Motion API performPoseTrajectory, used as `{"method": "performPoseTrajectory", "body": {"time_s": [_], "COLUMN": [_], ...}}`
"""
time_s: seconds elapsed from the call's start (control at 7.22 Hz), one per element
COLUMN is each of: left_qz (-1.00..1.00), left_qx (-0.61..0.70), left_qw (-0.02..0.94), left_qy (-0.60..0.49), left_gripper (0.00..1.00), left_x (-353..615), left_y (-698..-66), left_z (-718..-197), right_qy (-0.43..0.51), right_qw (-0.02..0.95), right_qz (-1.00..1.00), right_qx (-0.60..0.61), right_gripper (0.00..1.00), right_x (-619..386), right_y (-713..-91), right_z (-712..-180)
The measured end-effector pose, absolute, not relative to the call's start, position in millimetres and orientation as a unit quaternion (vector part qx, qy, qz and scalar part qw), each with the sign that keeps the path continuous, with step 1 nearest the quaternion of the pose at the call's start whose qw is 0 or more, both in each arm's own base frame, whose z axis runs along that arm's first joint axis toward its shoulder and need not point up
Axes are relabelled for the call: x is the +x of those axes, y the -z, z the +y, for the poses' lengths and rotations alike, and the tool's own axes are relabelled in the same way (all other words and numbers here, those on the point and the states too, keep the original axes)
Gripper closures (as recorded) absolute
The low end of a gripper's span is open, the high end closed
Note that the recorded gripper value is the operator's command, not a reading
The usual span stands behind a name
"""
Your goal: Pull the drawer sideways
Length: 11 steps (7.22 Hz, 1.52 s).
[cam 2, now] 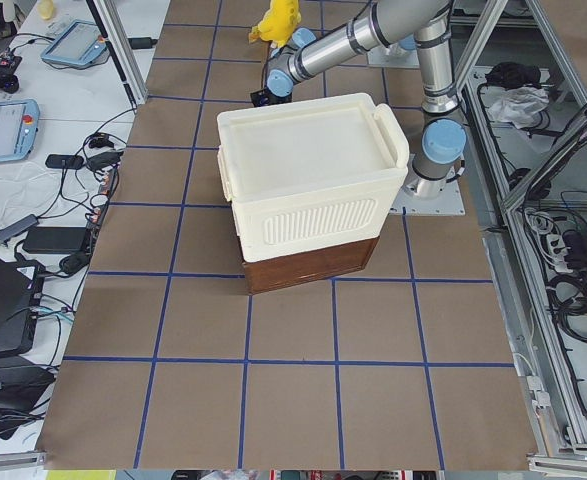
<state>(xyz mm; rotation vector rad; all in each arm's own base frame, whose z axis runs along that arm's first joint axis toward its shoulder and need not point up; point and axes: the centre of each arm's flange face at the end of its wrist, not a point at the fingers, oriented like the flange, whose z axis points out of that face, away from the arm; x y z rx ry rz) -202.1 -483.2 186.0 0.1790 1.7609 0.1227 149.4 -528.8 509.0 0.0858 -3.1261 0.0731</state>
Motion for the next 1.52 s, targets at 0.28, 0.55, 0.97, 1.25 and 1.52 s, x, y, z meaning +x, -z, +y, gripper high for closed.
{"method": "performPoseTrajectory", "body": {"time_s": [0.28, 0.55, 0.97, 1.25, 1.52], "left_qz": [0.77, 0.776, 0.851, 0.923, 0.969], "left_qx": [0.078, 0.07, 0.048, 0.043, 0.015], "left_qw": [0.631, 0.625, 0.518, 0.376, 0.244], "left_qy": [-0.052, -0.045, -0.072, -0.065, -0.047], "left_gripper": [0.0, 0.0, 0.0, 0.0, 0.0], "left_x": [-203, -204, -228, -247, -241], "left_y": [-188, -200, -281, -370, -442], "left_z": [-484, -485, -503, -507, -495], "right_qy": [-0.023, -0.023, -0.023, -0.023, -0.023], "right_qw": [0.007, 0.007, 0.007, 0.007, 0.007], "right_qz": [-0.999, -0.999, -0.999, -0.999, -0.999], "right_qx": [0.027, 0.027, 0.027, 0.028, 0.028], "right_gripper": [0.0, 0.0, 0.0, 0.0, 0.0], "right_x": [149, 149, 149, 149, 149], "right_y": [-509, -509, -509, -509, -509], "right_z": [-529, -529, -529, -529, -529]}}
